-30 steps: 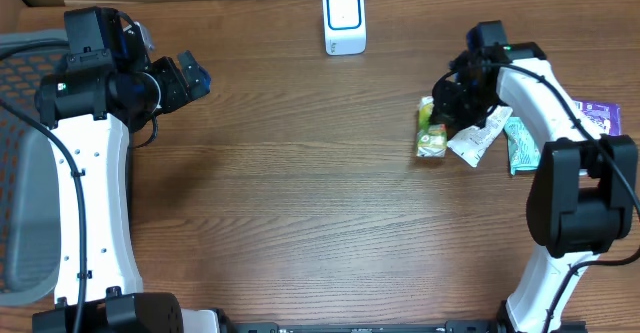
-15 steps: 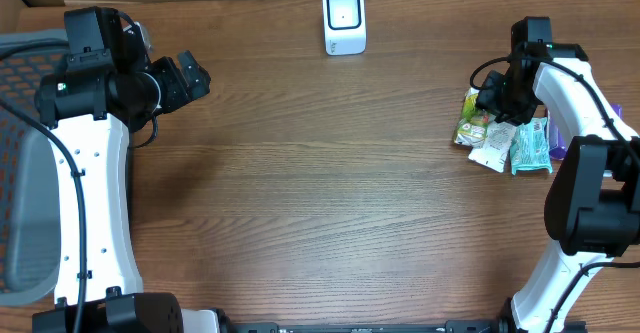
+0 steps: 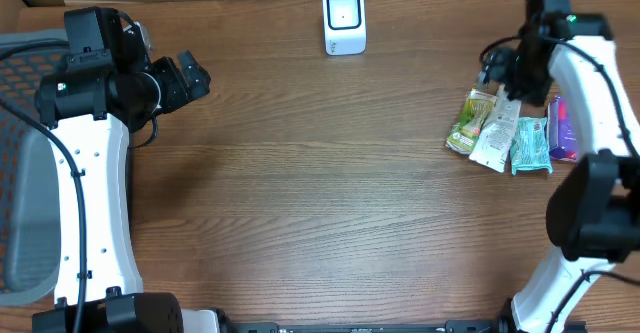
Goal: Scan the item barcode
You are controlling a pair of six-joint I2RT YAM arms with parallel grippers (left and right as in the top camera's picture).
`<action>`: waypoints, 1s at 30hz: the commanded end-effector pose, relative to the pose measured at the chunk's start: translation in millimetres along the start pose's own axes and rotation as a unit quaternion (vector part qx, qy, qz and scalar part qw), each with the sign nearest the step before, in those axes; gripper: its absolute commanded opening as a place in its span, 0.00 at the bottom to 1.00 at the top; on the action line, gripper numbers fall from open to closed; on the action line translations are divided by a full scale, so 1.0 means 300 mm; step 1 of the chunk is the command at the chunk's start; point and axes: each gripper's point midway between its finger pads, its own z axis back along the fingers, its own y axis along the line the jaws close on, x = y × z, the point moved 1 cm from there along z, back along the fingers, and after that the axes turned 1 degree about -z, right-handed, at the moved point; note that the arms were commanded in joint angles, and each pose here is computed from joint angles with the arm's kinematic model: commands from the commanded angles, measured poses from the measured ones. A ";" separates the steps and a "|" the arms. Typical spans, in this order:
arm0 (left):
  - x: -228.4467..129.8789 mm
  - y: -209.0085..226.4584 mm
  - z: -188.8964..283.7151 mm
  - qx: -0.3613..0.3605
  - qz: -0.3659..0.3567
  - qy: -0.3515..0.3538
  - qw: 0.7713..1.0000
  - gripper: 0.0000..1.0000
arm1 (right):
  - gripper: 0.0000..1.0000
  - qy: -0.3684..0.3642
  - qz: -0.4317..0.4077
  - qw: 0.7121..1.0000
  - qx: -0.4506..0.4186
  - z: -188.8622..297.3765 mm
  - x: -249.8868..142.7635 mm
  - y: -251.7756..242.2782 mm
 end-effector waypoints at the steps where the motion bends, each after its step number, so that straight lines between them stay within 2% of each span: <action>1: 0.005 -0.012 -0.005 -0.006 0.002 0.000 1.000 0.99 | 0.77 -0.082 0.021 0.996 0.043 0.267 0.032 0.074; 13: 0.005 -0.013 -0.005 -0.006 0.002 0.001 1.000 1.00 | 0.76 -0.140 0.118 0.979 0.094 0.615 -0.179 0.175; 21: 0.005 -0.013 -0.005 -0.006 0.002 0.001 1.000 1.00 | 0.77 -0.150 0.126 0.975 0.104 0.768 -0.329 0.113; 22: 0.005 -0.013 -0.005 -0.006 0.002 0.001 1.000 1.00 | 0.83 -0.144 0.126 0.976 0.101 0.777 -0.352 0.099; 23: 0.005 -0.013 -0.005 -0.006 0.002 0.001 1.000 1.00 | 1.00 -0.140 0.126 0.977 0.099 0.783 -0.367 0.089; 30: 0.005 -0.012 -0.005 -0.006 0.002 0.000 1.000 1.00 | 1.00 -0.105 0.125 0.983 0.083 0.779 -0.436 0.046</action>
